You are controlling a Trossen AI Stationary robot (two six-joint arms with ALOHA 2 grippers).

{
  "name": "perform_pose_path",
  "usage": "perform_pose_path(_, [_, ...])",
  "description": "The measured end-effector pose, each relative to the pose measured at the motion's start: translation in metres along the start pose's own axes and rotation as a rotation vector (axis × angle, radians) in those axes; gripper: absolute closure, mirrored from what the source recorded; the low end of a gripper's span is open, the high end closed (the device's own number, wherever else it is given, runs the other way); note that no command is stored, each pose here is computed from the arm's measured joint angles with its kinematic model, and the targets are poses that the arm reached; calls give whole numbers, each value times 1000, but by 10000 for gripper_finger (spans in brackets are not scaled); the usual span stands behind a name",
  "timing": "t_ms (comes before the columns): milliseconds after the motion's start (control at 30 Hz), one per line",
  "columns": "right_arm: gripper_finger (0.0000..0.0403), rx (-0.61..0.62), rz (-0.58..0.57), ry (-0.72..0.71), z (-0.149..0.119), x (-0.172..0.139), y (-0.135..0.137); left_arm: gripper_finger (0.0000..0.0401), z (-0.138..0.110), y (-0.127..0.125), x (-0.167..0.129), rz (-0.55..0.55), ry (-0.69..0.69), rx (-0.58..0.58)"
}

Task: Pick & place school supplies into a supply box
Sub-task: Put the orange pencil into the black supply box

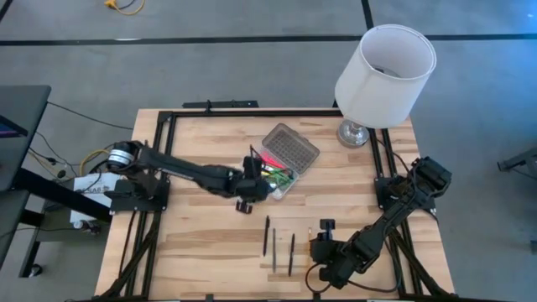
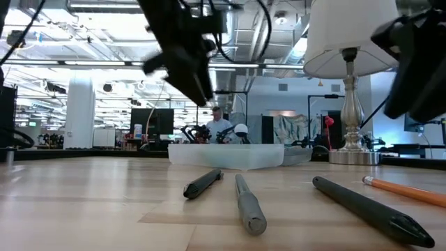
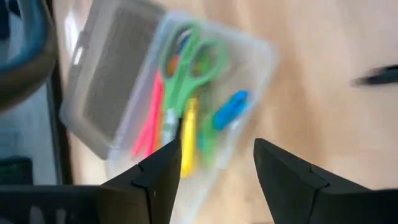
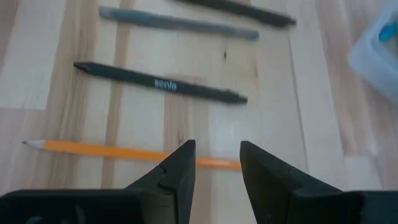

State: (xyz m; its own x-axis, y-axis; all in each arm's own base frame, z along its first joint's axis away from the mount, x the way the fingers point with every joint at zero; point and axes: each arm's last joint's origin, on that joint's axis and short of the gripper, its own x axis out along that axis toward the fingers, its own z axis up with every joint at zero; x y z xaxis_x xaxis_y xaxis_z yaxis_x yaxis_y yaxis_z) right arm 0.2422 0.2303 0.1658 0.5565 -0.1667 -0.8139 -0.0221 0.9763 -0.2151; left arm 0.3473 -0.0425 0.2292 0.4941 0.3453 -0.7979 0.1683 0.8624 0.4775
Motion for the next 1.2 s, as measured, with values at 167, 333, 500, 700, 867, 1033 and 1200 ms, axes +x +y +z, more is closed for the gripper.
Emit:
perform_pose_path(167, [283, 198, -18, 9, 0, 1, -3, 205, 6, -32, -33, 17, -62, -11])
perform_pose_path(333, [283, 475, -42, 16, -3, 11, -12, 205, 10, -70, -55, 56, -118, 8])
perform_pose_path(500, [283, 621, -54, 49, -5, 18, -19, 205, 9, -99, -75, 93, -168, 8])
perform_pose_path(700, [283, 672, -48, 34, 0, 21, -22, 205, 5, -126, -93, 106, -222, 10])
perform_pose_path(867, [283, 710, -52, 33, 1, 22, -24, 205, 1, -141, -105, 115, -261, 5])
perform_pose_path(1033, [283, 723, -61, 50, -2, 30, -20, 205, -3, -153, -114, 119, -292, -1])
perform_pose_path(1200, [283, 704, -79, 119, -13, 47, -12, 205, -5, -159, -119, 120, -309, -1])
